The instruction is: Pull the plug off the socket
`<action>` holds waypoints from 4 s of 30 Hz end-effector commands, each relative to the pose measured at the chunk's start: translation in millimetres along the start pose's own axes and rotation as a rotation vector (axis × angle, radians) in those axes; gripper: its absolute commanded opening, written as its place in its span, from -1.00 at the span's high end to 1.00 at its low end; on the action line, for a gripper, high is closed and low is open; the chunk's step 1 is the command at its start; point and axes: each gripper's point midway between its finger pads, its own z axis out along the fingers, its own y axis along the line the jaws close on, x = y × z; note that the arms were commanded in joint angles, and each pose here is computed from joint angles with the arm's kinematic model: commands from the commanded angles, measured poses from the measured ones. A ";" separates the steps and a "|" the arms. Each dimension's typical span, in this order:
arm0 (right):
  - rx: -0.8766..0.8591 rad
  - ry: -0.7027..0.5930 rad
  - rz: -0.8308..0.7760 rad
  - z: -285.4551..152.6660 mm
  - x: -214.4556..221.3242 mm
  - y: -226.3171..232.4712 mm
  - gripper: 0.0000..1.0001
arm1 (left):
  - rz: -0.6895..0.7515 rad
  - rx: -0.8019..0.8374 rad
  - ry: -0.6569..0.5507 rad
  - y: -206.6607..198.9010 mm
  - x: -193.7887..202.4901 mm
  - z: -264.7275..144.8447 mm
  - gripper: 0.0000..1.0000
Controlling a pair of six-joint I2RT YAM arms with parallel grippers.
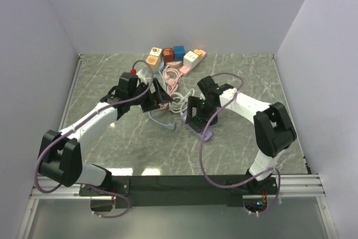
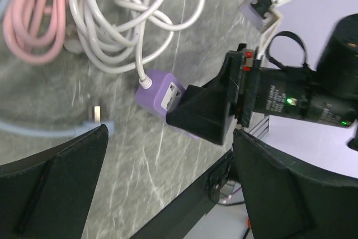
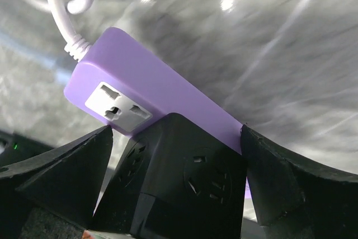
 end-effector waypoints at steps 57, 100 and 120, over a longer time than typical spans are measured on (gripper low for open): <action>0.139 -0.165 -0.236 -72.5 -43.7 3.9 -1.00 | 0.061 -0.036 0.077 -18.9 61.9 43.6 -0.99; 0.183 -0.044 -0.495 -5.0 11.4 -13.3 0.51 | 0.054 -0.051 0.057 -6.1 69.0 37.0 -0.99; 0.198 -0.039 -0.544 7.6 4.9 -10.9 -0.85 | 0.065 -0.045 0.069 -2.6 70.9 36.9 -0.99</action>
